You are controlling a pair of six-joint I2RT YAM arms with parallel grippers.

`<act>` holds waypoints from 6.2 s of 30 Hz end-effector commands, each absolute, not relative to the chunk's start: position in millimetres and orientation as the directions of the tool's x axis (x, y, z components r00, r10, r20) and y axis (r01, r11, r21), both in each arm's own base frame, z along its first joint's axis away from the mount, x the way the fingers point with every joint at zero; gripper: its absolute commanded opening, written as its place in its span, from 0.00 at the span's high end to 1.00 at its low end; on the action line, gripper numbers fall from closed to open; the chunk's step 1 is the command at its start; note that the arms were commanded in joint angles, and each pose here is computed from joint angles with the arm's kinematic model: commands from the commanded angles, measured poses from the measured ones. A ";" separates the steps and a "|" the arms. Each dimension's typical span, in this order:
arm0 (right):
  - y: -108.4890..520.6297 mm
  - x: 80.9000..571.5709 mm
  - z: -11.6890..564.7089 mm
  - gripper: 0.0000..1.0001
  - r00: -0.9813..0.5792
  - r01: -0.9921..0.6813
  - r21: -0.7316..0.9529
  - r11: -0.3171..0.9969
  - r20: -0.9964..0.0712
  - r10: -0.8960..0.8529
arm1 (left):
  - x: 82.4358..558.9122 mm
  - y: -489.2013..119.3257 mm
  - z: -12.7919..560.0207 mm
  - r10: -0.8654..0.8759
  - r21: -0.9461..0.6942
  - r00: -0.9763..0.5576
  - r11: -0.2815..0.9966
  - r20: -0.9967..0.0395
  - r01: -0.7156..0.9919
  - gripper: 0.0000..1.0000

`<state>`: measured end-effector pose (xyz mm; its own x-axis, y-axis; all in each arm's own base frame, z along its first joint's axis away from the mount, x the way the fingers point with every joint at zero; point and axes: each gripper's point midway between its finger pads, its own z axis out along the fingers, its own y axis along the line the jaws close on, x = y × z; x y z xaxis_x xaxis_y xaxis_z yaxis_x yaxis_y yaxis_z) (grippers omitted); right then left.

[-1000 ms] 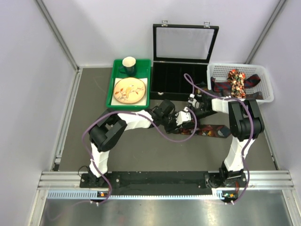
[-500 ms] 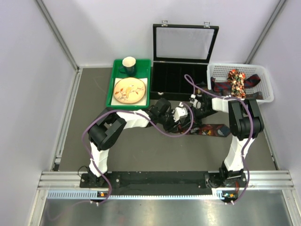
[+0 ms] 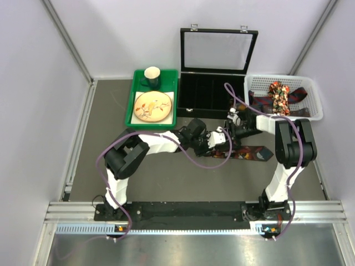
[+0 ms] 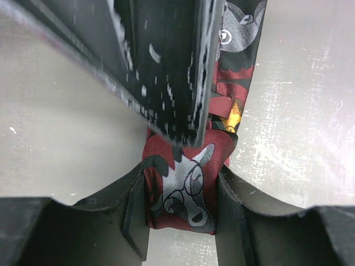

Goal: Roll the ties
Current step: Roll the tie at the center of the board.

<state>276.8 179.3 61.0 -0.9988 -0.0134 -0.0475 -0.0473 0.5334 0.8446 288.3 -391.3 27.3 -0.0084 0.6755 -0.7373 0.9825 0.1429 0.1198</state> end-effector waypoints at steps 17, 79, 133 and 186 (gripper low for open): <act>179.1 269.2 8.7 1.00 -0.996 -0.081 0.721 0.688 -0.030 -0.086 | 273.0 -332.8 -43.5 0.876 0.115 -0.017 0.083 -0.482 0.990 0.44; 159.2 272.9 -3.9 1.00 -0.993 0.031 0.712 0.702 0.100 -0.058 | 280.5 -422.9 42.1 0.476 0.245 0.478 -0.471 -0.738 0.847 0.04; 189.0 265.5 25.0 1.00 -0.988 -0.118 0.790 0.602 -0.031 -0.152 | 264.3 -355.2 -23.1 0.859 -0.096 -0.148 0.115 -0.491 0.989 0.50; 147.5 281.5 1.5 1.00 -0.983 -0.177 0.605 0.776 -0.067 -0.172 | 278.9 -440.6 38.4 0.364 -0.075 -0.082 0.033 -0.928 0.997 0.36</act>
<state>268.6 158.8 17.4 -0.9907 -0.1360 0.0029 -0.0978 0.7274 0.6792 278.1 -444.0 44.2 -0.0793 0.3085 -0.9479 0.9965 -0.0005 -0.0836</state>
